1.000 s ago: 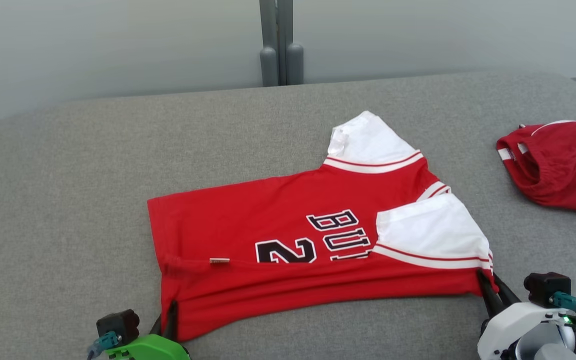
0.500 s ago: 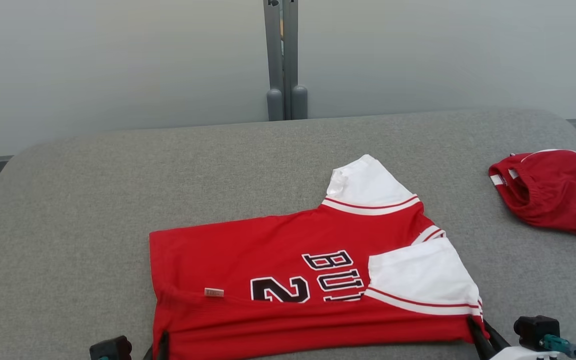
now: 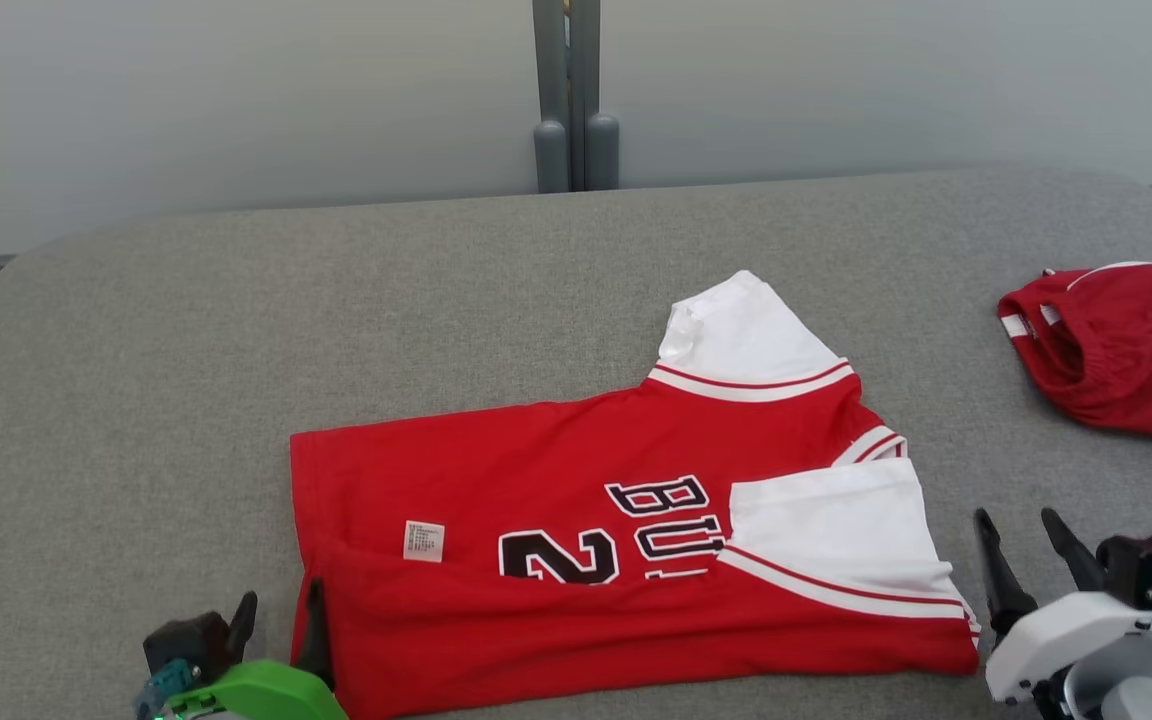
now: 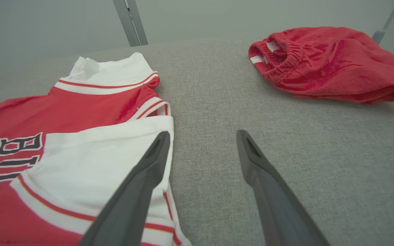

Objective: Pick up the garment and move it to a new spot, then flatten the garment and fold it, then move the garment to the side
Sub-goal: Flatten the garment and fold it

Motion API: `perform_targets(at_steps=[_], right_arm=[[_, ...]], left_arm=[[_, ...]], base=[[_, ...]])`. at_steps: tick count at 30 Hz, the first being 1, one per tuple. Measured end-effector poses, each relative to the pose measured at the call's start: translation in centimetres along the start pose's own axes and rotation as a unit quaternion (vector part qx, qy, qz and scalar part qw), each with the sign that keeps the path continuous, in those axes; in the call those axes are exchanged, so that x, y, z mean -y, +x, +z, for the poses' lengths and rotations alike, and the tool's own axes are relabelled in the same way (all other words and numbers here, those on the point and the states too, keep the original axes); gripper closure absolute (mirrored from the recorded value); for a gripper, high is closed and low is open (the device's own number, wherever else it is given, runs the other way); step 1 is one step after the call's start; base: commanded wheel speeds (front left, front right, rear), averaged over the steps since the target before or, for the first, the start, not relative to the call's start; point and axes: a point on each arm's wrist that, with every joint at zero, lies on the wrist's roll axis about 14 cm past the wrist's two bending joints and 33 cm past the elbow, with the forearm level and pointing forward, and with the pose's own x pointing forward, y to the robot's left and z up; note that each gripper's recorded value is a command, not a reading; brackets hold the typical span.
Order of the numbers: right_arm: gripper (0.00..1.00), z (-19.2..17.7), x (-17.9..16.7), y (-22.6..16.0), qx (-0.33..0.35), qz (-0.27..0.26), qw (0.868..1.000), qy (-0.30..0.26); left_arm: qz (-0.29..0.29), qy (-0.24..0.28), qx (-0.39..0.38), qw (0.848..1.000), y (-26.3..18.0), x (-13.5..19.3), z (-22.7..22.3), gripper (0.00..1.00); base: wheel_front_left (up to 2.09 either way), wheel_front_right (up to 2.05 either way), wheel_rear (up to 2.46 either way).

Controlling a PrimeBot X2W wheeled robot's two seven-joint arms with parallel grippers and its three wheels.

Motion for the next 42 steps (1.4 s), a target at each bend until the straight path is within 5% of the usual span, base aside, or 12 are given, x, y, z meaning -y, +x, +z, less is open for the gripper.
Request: perform_targets(at_steps=[10, 27, 29, 30, 37, 42], right_arm=[[0.0, 3.2, -3.9, 5.3, 0.037, 0.058, 0.997, -0.019], [0.0, 3.0, -4.4, 9.1, 0.031, 0.077, 0.996, -0.021], [0.0, 3.4, -4.5, 9.7, 0.038, 0.075, 0.996, -0.008], [0.0, 3.5, -4.7, 9.9, 0.038, 0.078, 0.996, -0.009], [0.0, 4.9, -6.9, 13.6, 0.044, 0.114, 0.992, -0.035], [0.0, 3.6, -8.0, 17.3, -0.019, 0.123, 0.991, -0.044]], left_arm=[[-0.022, 0.031, 0.009, 0.999, 5.8, 1.7, 3.2, 0.0], [-0.007, 0.03, -0.033, 0.999, 11.2, 1.3, 2.4, 0.0], [-0.007, 0.036, -0.037, 0.999, 11.5, 1.3, 2.1, 0.35], [-0.006, 0.036, -0.04, 0.999, 11.5, 1.2, 1.9, 1.0], [-0.015, 0.048, -0.029, 0.998, 12.5, 1.5, 2.6, 1.0], [-0.022, 0.058, -0.022, 0.998, 13.2, 1.7, 2.9, 1.0]], base=[[0.0, 0.0, 0.0], [0.0, 0.0, 0.0], [0.0, 0.0, 0.0], [0.0, 0.0, 0.0], [0.0, 0.0, 0.0], [0.0, 0.0, 0.0]])
